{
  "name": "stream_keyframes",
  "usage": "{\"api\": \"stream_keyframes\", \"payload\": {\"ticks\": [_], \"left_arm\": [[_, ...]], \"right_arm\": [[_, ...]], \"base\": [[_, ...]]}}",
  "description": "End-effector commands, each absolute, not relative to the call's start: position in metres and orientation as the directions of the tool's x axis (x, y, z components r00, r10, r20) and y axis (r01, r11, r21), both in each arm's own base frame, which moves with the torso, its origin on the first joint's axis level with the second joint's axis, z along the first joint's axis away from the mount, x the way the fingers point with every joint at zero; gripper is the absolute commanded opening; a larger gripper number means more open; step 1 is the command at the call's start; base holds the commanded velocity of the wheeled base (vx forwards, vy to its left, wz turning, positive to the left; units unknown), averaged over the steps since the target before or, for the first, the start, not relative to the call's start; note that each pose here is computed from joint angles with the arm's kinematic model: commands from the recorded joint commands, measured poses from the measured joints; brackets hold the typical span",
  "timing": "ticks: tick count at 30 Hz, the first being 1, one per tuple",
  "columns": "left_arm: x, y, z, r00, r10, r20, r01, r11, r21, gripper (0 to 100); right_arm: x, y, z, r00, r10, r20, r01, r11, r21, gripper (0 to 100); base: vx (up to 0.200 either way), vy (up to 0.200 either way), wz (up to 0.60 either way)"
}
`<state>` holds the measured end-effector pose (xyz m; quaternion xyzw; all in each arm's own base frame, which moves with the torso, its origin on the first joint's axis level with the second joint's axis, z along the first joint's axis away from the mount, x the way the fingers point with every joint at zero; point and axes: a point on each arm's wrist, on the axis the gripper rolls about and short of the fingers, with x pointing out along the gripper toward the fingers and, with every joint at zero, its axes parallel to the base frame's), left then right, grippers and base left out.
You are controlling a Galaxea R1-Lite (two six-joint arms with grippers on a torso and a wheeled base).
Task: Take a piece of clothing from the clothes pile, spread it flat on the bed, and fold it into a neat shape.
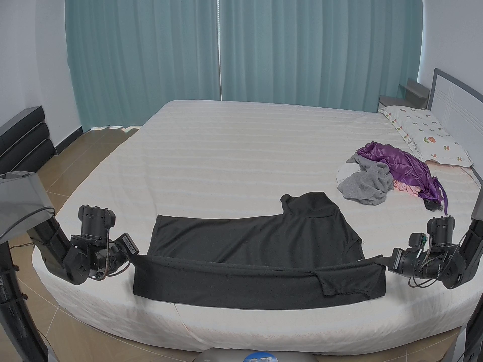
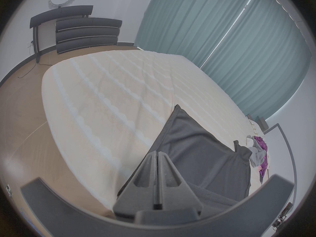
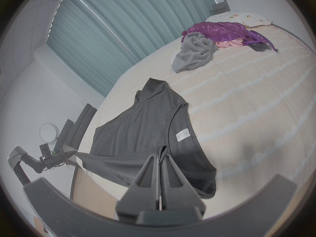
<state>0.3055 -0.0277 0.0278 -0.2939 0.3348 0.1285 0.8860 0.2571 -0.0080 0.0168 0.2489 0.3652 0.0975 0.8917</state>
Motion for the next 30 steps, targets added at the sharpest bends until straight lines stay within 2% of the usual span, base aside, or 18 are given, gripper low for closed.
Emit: {"api": "stream_keyframes", "payload": {"ticks": [1,13,30], "left_arm": [[0.324,-0.030,0.001,0.707,0.035,-0.706,-0.447,0.797,-0.407,0],[0.345,-0.031,-0.024,0.689,0.039,-0.723,-0.458,0.797,-0.394,0],[0.356,-0.033,-0.033,0.693,0.036,-0.720,-0.456,0.796,-0.399,0]], "right_arm": [[0.277,-0.008,-0.002,0.681,0.360,-0.638,0.031,0.856,0.515,0],[0.303,-0.007,-0.022,0.647,0.349,-0.678,0.062,0.862,0.503,0],[0.314,-0.005,-0.045,0.624,0.339,-0.704,0.084,0.867,0.492,0]], "base": [[0.000,0.000,0.00],[0.000,0.000,0.00],[0.000,0.000,0.00]]}}
